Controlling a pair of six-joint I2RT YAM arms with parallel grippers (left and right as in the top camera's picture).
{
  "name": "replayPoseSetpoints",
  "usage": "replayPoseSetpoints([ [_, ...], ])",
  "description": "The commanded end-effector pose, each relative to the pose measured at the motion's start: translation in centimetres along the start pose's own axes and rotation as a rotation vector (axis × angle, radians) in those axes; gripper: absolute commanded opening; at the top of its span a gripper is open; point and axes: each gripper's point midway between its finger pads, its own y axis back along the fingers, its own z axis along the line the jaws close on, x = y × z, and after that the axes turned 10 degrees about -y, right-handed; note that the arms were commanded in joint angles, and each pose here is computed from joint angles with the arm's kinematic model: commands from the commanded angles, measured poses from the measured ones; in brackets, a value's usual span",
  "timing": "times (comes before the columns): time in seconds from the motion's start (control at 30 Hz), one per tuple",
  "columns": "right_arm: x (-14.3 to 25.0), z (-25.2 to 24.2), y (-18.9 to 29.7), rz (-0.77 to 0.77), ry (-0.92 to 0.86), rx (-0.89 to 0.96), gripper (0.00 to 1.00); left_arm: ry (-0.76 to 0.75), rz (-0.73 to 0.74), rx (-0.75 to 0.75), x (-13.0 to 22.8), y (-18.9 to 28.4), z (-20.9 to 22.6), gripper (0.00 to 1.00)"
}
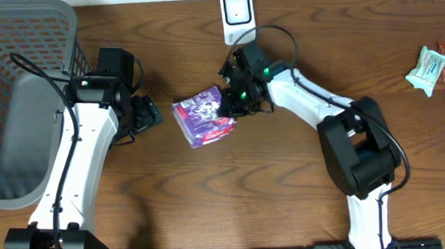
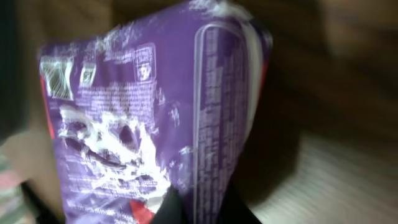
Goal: Scan the item barcode
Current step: 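Lift the purple pack and hold it over the scanner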
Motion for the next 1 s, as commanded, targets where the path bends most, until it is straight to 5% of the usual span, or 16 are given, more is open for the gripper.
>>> replayPoseSetpoints([
  [0.0,-5.6,-1.3,8.8,-0.293,0.053,0.339,0.01,0.01,0.015,-0.024,0.2,-0.5,0.4,0.98],
  [0.13,-6.8,-4.2,18.7,-0.52,0.074,0.89,0.01,0.009,0.015,-0.024,0.2,-0.5,0.4,0.98],
  [0.3,-5.6,-6.6,22.0,-0.591,0.09,1.24,0.01,0.01,0.015,-0.024,0.2,-0.5,0.4,0.98],
  [0.73,-3.4,-6.5,12.1,-0.428,0.228,1.222,0.01,0.009,0.015,-0.024,0.2,-0.5,0.4,0.98],
  [0.97,-1.1,-0.8,4.8,-0.35,0.282,0.9,0.27,0.01,0.015,-0.024,0.2,-0.5,0.4,0.98],
])
